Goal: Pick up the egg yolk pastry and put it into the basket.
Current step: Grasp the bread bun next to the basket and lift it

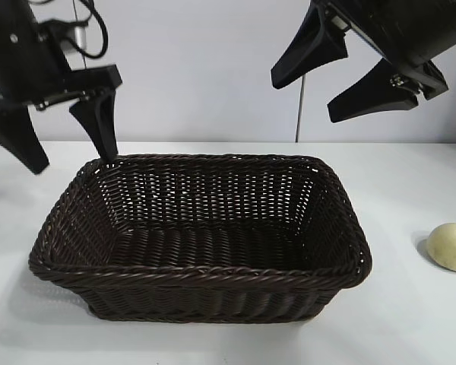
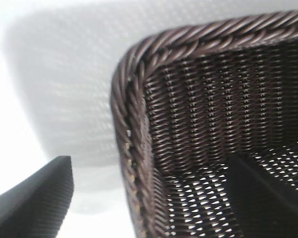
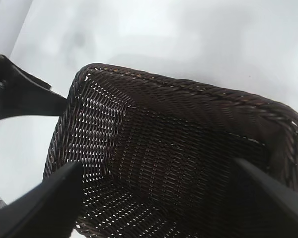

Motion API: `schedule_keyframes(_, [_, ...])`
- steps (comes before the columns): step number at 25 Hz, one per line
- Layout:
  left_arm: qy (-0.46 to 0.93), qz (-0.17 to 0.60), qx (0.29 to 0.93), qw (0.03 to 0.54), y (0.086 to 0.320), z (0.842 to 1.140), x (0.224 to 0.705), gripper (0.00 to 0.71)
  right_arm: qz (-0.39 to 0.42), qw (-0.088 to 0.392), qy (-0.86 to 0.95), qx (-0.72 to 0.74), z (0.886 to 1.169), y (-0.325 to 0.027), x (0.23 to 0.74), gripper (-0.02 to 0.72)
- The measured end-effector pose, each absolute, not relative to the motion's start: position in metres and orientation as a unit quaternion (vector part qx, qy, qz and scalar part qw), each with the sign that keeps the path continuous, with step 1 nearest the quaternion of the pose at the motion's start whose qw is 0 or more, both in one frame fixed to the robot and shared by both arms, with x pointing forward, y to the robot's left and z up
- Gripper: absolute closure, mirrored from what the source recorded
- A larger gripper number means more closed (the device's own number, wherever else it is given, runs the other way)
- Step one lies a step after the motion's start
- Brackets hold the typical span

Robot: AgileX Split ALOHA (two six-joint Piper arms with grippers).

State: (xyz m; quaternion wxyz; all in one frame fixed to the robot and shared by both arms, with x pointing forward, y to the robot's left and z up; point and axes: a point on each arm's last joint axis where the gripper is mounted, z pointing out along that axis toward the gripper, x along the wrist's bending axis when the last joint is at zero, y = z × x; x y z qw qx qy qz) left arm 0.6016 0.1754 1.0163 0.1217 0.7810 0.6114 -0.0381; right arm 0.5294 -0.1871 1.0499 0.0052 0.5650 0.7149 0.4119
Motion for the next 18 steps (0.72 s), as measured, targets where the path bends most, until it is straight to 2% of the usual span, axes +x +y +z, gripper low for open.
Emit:
schedule_keyframes(7, [0.608, 0.033, 0.791, 0.067, 0.196, 1.023, 0.609, 0.104, 0.412, 0.005, 0.715, 0.565, 1.050, -0.187, 0.529, 0.126])
schedule_keyframes(9, [0.625, 0.039, 0.777, 0.061, 0.210, 1.023, 0.612, 0.104, 0.412, 0.005, 0.715, 0.565, 1.050, -0.187, 0.529, 0.126])
schedule_keyframes(15, [0.687, 0.050, 0.723, 0.044, 0.276, 1.023, 0.621, 0.104, 0.412, 0.005, 0.715, 0.565, 1.050, -0.187, 0.529, 0.126])
schedule_keyframes(18, [0.702, 0.045, 0.710, 0.036, 0.291, 1.023, 0.619, 0.104, 0.412, 0.005, 0.715, 0.565, 1.050, -0.187, 0.529, 0.126])
